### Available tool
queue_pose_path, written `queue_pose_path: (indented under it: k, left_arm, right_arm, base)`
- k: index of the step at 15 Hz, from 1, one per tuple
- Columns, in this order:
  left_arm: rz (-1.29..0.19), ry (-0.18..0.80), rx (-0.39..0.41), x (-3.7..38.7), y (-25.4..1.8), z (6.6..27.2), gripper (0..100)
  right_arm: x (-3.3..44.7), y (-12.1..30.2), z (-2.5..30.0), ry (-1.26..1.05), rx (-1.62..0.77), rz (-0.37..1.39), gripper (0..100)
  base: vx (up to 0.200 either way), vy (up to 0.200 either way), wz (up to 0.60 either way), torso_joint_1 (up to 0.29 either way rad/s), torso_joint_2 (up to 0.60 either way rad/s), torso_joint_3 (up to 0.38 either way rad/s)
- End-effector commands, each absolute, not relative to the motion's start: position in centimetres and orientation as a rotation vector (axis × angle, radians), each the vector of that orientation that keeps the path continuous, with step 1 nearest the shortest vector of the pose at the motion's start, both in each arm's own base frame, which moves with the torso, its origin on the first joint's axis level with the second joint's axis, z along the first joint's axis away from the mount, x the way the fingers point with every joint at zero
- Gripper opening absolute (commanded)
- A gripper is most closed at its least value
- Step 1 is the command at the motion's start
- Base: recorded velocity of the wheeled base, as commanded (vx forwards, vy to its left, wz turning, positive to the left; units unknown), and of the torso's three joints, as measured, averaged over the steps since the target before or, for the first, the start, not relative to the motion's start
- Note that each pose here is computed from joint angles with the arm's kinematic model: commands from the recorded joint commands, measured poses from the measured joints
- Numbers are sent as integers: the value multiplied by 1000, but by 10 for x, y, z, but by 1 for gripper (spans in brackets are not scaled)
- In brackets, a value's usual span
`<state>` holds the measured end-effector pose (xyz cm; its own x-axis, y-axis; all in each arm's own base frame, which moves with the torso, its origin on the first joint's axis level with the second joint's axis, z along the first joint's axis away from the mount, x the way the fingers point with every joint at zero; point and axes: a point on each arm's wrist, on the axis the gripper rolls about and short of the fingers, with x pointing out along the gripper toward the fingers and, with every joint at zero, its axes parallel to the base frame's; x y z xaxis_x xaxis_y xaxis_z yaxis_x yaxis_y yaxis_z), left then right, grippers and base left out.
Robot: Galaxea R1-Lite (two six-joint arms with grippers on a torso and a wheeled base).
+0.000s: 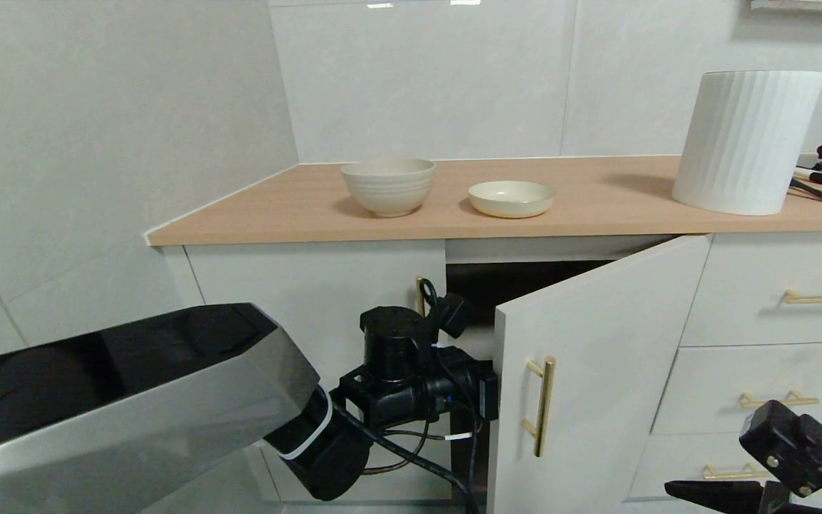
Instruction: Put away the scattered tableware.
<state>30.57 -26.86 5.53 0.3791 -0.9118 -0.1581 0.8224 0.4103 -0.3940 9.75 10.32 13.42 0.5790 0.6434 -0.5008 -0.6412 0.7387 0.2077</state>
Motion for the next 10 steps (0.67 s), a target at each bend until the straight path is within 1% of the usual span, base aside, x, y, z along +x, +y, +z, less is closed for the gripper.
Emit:
queue_pose_path:
  k: [1, 3, 5, 7, 10]
  left_arm:
    - [-1130, 366, -269, 305, -270, 61, 0]
    - [-1131, 367, -267, 308, -273, 63, 0]
    - [-1144, 382, -265, 308, -281, 67, 0]
    - [-1157, 374, -264, 308, -288, 70, 0]
    - [-1159, 392, -259, 311, -294, 71, 0]
  right_arm:
    - [94, 100, 142, 543, 23, 761, 100]
    - [94, 99, 141, 546, 22, 761, 100]
    - [93, 99, 141, 544, 21, 760, 100]
    - [93, 99, 141, 544, 21, 760, 100]
    - [93, 99, 141, 544, 21, 762, 100]
  base:
    - [-200, 0, 0, 2, 2, 7]
    - [-200, 0, 0, 10, 2, -2]
    - [0, 0, 0, 0, 0, 0]
    - [0, 0, 0, 0, 0, 0]
    - [0, 0, 0, 0, 0, 0]
